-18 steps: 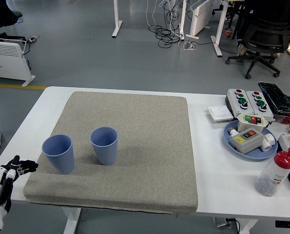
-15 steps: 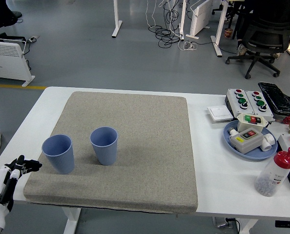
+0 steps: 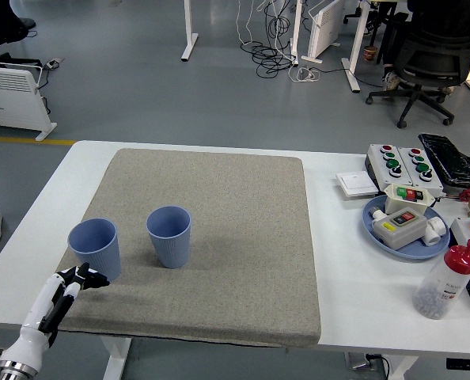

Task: Push cup pick cup insert cup

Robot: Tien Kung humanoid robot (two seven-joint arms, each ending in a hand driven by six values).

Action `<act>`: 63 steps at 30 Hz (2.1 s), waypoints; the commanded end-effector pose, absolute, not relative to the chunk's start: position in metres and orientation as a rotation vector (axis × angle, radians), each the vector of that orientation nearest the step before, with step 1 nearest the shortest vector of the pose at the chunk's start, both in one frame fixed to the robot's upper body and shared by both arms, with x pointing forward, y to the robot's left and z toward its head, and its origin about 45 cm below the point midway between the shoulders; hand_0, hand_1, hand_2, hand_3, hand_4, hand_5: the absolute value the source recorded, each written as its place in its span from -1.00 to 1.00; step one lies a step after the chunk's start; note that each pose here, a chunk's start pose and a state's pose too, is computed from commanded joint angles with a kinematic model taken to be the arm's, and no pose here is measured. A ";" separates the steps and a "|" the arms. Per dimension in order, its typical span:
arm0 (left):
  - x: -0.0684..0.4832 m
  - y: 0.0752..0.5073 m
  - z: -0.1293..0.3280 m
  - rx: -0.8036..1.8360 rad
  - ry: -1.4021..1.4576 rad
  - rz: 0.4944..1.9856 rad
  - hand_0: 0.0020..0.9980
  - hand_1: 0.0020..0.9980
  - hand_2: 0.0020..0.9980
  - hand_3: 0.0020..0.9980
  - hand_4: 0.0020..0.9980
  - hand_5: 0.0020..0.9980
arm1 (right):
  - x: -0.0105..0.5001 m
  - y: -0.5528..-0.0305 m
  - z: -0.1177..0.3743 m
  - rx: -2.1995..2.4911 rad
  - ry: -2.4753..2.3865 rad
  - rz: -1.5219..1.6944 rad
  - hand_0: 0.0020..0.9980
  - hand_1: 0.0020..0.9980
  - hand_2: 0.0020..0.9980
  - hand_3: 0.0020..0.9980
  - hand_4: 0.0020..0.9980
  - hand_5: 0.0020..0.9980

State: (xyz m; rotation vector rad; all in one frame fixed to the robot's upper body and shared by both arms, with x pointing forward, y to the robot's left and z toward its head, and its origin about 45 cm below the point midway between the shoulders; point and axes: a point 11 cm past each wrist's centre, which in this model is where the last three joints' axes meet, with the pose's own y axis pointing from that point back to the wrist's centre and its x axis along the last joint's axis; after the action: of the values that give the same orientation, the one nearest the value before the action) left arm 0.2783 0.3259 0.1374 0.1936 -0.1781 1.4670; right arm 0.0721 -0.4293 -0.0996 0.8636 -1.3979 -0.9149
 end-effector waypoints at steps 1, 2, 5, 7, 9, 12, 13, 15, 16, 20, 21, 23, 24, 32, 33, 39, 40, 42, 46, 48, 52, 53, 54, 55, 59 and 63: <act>0.279 0.325 0.136 0.197 -0.179 1.465 0.26 0.22 0.09 0.06 0.17 1.00 | 0.072 -0.429 -0.100 0.864 -1.398 -0.915 0.38 0.24 0.27 0.09 -0.82 -0.03; 0.280 0.325 0.136 0.199 -0.178 1.465 0.26 0.22 0.09 0.06 0.17 1.00 | 0.072 -0.429 -0.100 0.864 -1.399 -0.915 0.38 0.24 0.27 0.09 -0.82 -0.03; 0.284 0.325 0.133 0.207 -0.176 1.460 0.32 0.23 0.10 0.14 0.17 1.00 | 0.072 -0.429 -0.100 0.864 -1.399 -0.916 0.38 0.24 0.27 0.09 -0.82 -0.03; 0.285 0.325 0.132 0.216 -0.177 1.458 0.32 0.23 0.10 0.14 0.17 1.00 | 0.072 -0.429 -0.100 0.864 -1.399 -0.916 0.38 0.24 0.27 0.09 -0.82 -0.03; 0.287 0.326 0.131 0.221 -0.178 1.459 0.32 0.23 0.10 0.14 0.17 1.00 | 0.072 -0.429 -0.100 0.864 -1.399 -0.916 0.38 0.24 0.27 0.09 -0.82 -0.03; 0.291 0.327 0.129 0.231 -0.182 1.459 0.34 0.22 0.10 0.16 0.17 1.00 | 0.072 -0.429 -0.100 0.864 -1.400 -0.916 0.38 0.24 0.27 0.09 -0.82 -0.03; 0.292 0.327 0.129 0.233 -0.183 1.458 0.34 0.22 0.10 0.16 0.17 1.00 | 0.072 -0.429 -0.100 0.865 -1.400 -0.916 0.38 0.24 0.27 0.09 -0.82 -0.03; 0.296 0.327 0.129 0.235 -0.187 1.457 0.34 0.22 0.10 0.16 0.17 1.00 | 0.072 -0.429 -0.100 0.864 -1.401 -0.917 0.38 0.24 0.27 0.09 -0.82 -0.03; 0.297 0.327 0.129 0.236 -0.189 1.456 0.35 0.23 0.10 0.18 0.17 1.00 | 0.072 -0.428 -0.100 0.864 -1.402 -0.918 0.38 0.24 0.27 0.09 -0.82 -0.03; 0.302 0.328 0.128 0.237 -0.193 1.459 0.35 0.23 0.10 0.18 0.17 1.00 | 0.072 -0.428 -0.100 0.865 -1.400 -0.918 0.38 0.24 0.27 0.09 -0.82 -0.03; 0.303 0.328 0.128 0.236 -0.194 1.459 0.35 0.23 0.10 0.18 0.17 1.00 | 0.072 -0.428 -0.100 0.865 -1.400 -0.918 0.38 0.24 0.27 0.09 -0.82 -0.03; 0.306 0.327 0.128 0.235 -0.197 1.460 0.35 0.24 0.11 0.19 0.17 1.00 | 0.072 -0.428 -0.100 0.865 -1.399 -0.919 0.38 0.24 0.27 0.09 -0.82 -0.03; 0.308 0.327 0.129 0.233 -0.199 1.460 0.35 0.24 0.11 0.19 0.17 1.00 | 0.072 -0.427 -0.100 0.865 -1.398 -0.919 0.38 0.24 0.27 0.09 -0.82 -0.03; 0.325 0.325 0.131 0.217 -0.209 1.474 0.36 0.25 0.12 0.19 0.17 1.00 | 0.071 -0.426 -0.101 0.866 -1.394 -0.922 0.38 0.24 0.27 0.09 -0.82 -0.03; 0.329 0.325 0.131 0.216 -0.211 1.475 0.36 0.25 0.12 0.19 0.17 1.00 | 0.071 -0.425 -0.101 0.867 -1.394 -0.922 0.38 0.24 0.27 0.09 -0.82 -0.03; 0.343 0.322 0.130 0.190 -0.189 1.494 0.37 0.25 0.12 0.19 0.17 1.00 | 0.072 -0.424 -0.101 0.869 -1.393 -0.921 0.38 0.24 0.27 0.09 -0.82 -0.03; 0.345 0.322 0.130 0.188 -0.185 1.497 0.37 0.25 0.11 0.20 0.17 1.00 | 0.072 -0.424 -0.101 0.869 -1.392 -0.921 0.38 0.24 0.27 0.09 -0.82 -0.03; 0.349 0.322 0.130 0.184 -0.180 1.504 0.37 0.25 0.11 0.20 0.17 1.00 | 0.072 -0.424 -0.101 0.870 -1.392 -0.920 0.38 0.24 0.27 0.09 -0.82 -0.03; 0.355 0.321 0.130 0.176 -0.168 1.506 0.37 0.24 0.11 0.20 0.17 1.00 | 0.072 -0.424 -0.101 0.870 -1.392 -0.920 0.38 0.24 0.27 0.09 -0.82 -0.03; 0.358 0.321 0.131 0.176 -0.171 1.504 0.37 0.24 0.11 0.20 0.17 1.00 | 0.072 -0.424 -0.101 0.870 -1.392 -0.921 0.38 0.24 0.27 0.09 -0.82 -0.03; 0.367 0.323 0.132 0.164 -0.164 1.524 0.37 0.24 0.11 0.20 0.17 1.00 | 0.072 -0.424 -0.102 0.870 -1.391 -0.920 0.38 0.24 0.27 0.09 -0.82 -0.03; 0.369 0.324 0.132 0.163 -0.162 1.528 0.37 0.24 0.11 0.20 0.17 1.00 | 0.072 -0.424 -0.102 0.870 -1.391 -0.920 0.38 0.24 0.27 0.09 -0.82 -0.03; 0.370 0.325 0.131 0.161 -0.157 1.534 0.37 0.24 0.11 0.20 0.17 1.00 | 0.072 -0.424 -0.102 0.870 -1.390 -0.920 0.38 0.24 0.27 0.09 -0.82 -0.03; 0.371 0.326 0.131 0.161 -0.155 1.537 0.37 0.24 0.11 0.20 0.17 1.00 | 0.072 -0.424 -0.102 0.870 -1.390 -0.920 0.38 0.24 0.27 0.09 -0.82 -0.03; 0.376 0.329 0.132 0.140 -0.128 1.562 0.36 0.23 0.11 0.20 0.17 1.00 | 0.071 -0.424 -0.102 0.869 -1.388 -0.920 0.38 0.24 0.27 0.09 -0.82 -0.03; 0.380 0.331 0.131 0.131 -0.111 1.574 0.36 0.23 0.11 0.20 0.17 1.00 | 0.070 -0.424 -0.102 0.868 -1.387 -0.920 0.38 0.24 0.27 0.09 -0.82 -0.03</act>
State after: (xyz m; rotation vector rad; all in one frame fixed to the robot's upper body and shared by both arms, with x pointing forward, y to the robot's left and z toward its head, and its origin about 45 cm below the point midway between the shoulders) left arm 0.3800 0.3306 0.1308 0.1314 -0.1111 1.5738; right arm 0.0704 -0.4238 -0.1017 0.8684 -1.3867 -0.9197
